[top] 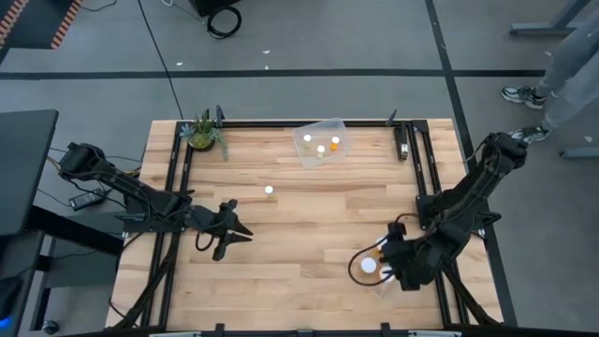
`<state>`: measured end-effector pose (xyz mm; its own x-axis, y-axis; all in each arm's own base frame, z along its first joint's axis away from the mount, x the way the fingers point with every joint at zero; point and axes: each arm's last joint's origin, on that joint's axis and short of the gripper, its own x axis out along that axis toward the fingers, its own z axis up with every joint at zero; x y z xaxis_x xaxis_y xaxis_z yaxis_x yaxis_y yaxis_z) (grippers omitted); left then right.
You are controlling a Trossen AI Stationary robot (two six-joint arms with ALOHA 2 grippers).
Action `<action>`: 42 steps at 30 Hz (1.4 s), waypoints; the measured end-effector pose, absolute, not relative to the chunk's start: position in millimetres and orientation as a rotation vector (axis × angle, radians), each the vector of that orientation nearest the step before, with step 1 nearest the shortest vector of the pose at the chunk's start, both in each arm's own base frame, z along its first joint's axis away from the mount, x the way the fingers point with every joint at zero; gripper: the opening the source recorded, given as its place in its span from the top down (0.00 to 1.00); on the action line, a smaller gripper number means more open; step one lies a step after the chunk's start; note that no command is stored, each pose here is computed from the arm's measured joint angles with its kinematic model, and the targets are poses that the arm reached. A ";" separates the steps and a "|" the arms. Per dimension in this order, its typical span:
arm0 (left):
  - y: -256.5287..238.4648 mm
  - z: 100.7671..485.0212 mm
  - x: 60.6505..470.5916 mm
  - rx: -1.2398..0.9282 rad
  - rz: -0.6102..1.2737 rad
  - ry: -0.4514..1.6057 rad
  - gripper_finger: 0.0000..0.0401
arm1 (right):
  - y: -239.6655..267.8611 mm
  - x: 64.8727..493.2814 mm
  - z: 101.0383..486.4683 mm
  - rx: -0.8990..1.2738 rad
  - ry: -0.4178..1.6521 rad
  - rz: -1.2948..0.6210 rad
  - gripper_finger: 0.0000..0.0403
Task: Pick and place medicine bottles into bin by pill shape (circle, oval)
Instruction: Put the yellow pill bottle into the top transparent bin
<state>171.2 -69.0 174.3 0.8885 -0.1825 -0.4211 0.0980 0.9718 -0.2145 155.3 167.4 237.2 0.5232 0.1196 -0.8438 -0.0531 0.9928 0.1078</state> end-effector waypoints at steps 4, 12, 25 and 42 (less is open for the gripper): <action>-69.0 174.3 171.2 -0.190 -0.147 0.455 0.79 | 154.6 152.2 254.5 0.025 0.901 0.109 0.32; -69.0 174.3 171.2 -0.190 -0.147 0.455 0.80 | 138.8 144.4 279.0 -0.097 0.713 0.121 0.32; -69.0 174.4 171.3 -0.191 -0.147 0.454 0.80 | 114.8 129.3 265.1 -0.216 0.338 0.263 0.38; -69.0 174.4 171.3 -0.190 -0.147 0.454 0.80 | 69.0 132.6 197.6 -0.131 0.093 0.314 0.48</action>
